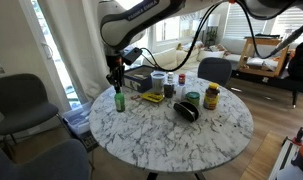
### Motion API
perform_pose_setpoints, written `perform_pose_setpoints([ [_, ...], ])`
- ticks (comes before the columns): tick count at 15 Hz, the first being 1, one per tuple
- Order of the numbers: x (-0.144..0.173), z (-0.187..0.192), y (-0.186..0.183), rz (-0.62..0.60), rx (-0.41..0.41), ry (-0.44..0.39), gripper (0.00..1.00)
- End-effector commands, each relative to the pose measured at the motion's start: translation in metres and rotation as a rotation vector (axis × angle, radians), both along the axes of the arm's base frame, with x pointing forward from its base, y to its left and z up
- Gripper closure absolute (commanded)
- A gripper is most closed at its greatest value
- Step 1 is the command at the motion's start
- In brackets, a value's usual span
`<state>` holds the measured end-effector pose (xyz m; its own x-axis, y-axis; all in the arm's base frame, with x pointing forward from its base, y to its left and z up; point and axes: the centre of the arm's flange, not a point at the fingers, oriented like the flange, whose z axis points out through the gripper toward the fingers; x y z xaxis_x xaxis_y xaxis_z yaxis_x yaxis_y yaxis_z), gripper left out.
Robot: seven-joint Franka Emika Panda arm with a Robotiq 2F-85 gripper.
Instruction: Pick up the tabasco and put it on the left side of the table
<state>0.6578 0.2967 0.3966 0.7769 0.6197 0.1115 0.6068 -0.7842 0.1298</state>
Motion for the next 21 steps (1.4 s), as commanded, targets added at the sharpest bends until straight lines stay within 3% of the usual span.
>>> perform_pose_setpoints([
  [1,0.034,-0.011,0.018,-0.043,-0.029,-0.011,0.92],
  [8,0.03,-0.031,0.021,-0.052,-0.073,0.017,0.92],
  [16,0.006,-0.056,0.014,-0.086,-0.043,0.072,0.92],
  [21,0.005,-0.06,0.016,-0.088,0.021,0.073,0.92],
])
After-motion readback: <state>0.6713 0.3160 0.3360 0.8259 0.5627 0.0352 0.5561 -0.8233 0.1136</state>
